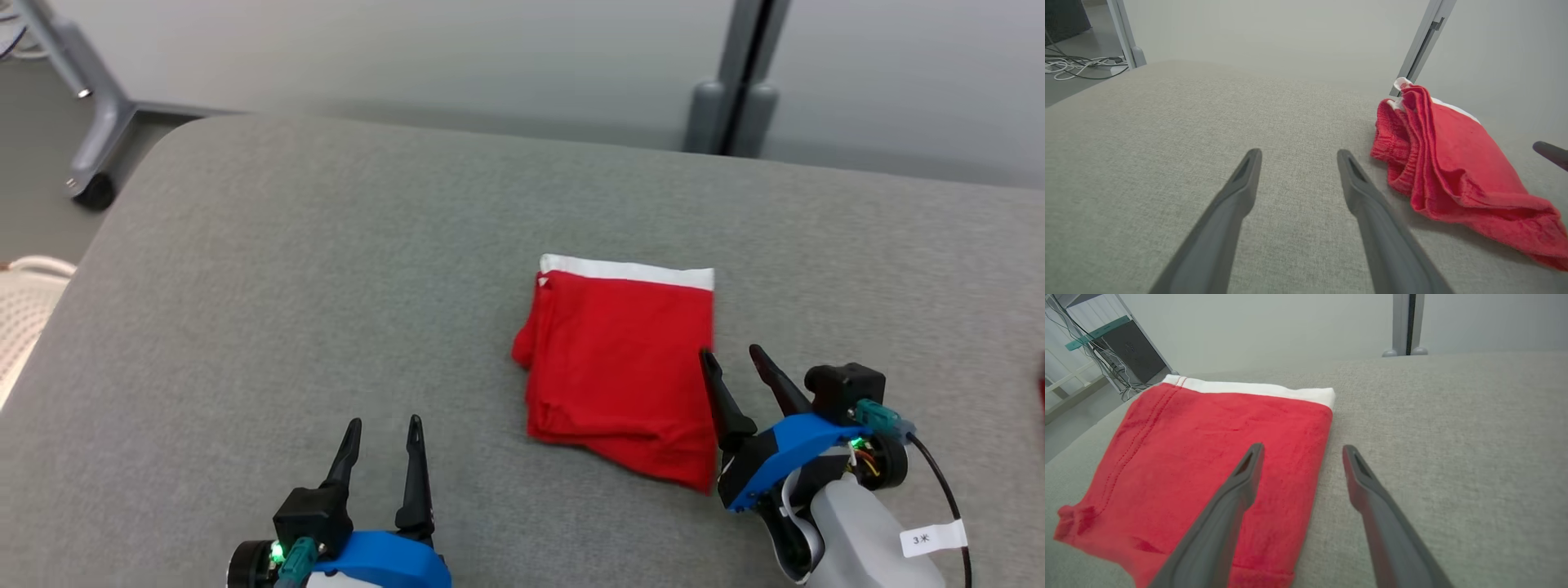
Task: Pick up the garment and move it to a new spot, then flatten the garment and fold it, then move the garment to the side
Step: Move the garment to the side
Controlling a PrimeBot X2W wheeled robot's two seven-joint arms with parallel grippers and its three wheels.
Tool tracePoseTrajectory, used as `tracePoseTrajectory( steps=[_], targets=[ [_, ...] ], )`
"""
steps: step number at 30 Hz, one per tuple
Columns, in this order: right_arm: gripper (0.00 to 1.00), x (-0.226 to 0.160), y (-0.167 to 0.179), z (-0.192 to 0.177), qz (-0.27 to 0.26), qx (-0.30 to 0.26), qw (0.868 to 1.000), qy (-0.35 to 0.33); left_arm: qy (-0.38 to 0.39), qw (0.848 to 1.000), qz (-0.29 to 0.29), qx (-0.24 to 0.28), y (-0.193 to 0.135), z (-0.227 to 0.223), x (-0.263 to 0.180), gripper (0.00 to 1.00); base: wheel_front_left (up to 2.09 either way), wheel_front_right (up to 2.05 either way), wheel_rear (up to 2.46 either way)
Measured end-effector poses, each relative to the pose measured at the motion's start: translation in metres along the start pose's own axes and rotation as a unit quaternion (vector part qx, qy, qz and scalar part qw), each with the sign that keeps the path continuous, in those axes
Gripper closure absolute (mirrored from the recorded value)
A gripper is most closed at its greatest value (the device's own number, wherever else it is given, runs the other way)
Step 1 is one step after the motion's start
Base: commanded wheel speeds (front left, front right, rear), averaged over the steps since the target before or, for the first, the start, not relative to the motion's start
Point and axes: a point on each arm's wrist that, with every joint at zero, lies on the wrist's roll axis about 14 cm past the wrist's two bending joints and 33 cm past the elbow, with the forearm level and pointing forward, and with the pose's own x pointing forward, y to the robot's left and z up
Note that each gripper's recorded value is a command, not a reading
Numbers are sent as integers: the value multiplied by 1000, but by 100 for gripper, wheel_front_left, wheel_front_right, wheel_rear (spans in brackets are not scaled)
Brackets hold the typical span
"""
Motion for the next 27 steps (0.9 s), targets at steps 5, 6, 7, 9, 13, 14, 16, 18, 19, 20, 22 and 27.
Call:
tracePoseTrajectory(
  steps=[5, 6, 7, 9, 13, 14, 16, 18, 19, 20, 22, 27],
  targets=[
    [0, 12, 3, -46, 6, -3, 997, 74, 6, 1000, 28, -2, 16, -3, -2, 0, 0, 0, 0],
    [0, 13, 3, -56, 5, -2, 996, 89, 6, 999, 32, -1, 18, -3, -2, 0, 0, 0, 0],
    [0, 14, 4, -62, 7, -2, 995, 98, 6, 999, 37, -2, 20, -2, -1, 0, 0, 0, 0],
    [0, 21, 5, -67, 11, -2, 994, 106, 9, 999, 45, -3, 24, -4, 0, 0, 0, 0, 0],
    [100, 28, 7, -67, 19, -4, 994, 106, 13, 999, 44, -3, 23, -6, 2, 0, 0, 0, 0],
    [100, 27, 8, -66, 19, -1, 994, 104, 13, 999, 43, -3, 22, -6, 3, 0, 0, 0, 0],
    [100, 26, 6, -61, 17, 3, 995, 98, 14, 999, 35, -2, 18, -7, 6, 0, 0, 0, 0],
    [100, 25, 2, -52, 11, 9, 996, 83, 14, 1000, 25, -1, 12, -7, 9, 0, 0, 0, 0],
    [100, 23, 0, -48, 7, 11, 997, 76, 15, 1000, 18, 1, 8, -7, 11, 0, 0, 0, 0],
    [100, 21, -5, -43, 0, 14, 998, 68, 15, 1000, 9, 2, 3, -8, 14, 0, 0, 0, 0],
    [100, 13, -16, -36, -13, 16, 998, 55, 17, 1000, -15, 6, -10, -9, 20, 0, 0, 0, 0],
    [100, -17, -48, -22, -60, 30, 997, 28, 25, 995, -100, 7, -61, -15, 40, 0, 0, 0, 0]
  ],
)
